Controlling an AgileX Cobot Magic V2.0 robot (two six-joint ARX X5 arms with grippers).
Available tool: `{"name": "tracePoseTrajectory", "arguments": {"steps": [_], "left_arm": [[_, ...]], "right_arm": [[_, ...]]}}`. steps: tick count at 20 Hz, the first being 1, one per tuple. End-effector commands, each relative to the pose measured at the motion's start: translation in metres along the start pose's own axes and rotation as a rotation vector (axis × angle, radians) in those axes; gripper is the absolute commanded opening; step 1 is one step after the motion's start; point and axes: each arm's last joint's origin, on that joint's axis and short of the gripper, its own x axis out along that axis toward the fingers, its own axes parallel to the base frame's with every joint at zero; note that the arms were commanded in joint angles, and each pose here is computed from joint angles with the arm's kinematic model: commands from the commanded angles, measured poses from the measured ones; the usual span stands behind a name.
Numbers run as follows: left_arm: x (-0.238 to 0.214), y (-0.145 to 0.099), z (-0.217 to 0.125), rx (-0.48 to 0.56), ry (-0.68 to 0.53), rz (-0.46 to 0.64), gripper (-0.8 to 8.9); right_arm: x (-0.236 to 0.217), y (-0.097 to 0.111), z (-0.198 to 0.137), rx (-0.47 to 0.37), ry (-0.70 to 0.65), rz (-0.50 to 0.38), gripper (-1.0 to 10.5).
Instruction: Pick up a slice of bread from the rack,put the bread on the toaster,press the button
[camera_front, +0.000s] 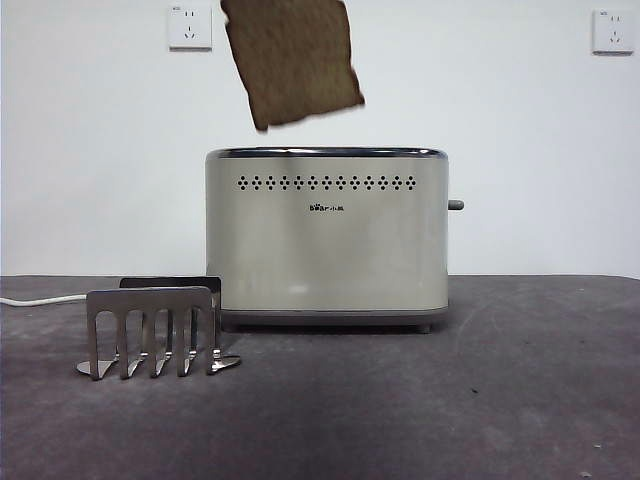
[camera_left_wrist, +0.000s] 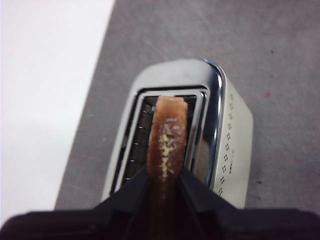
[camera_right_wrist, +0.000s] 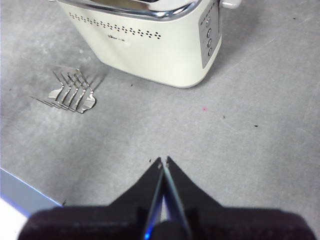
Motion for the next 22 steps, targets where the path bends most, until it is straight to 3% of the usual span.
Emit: {"name": "tracePoseTrajectory", "arguments": {"steps": [1,22], "left_arm": [[0.016,-0.001,-0.001,0.024,0.009,-0.018,-0.10],[0.085,-0.011,-0.013,0.020,0.070,-0.103,-0.10]], "right_arm": [[0.000,0.001,0.001,-0.012,-0.003,0.004,-0.1],[0.004,-0.002,0.002,-0.005,0.015,0.007,-0.1]]}}
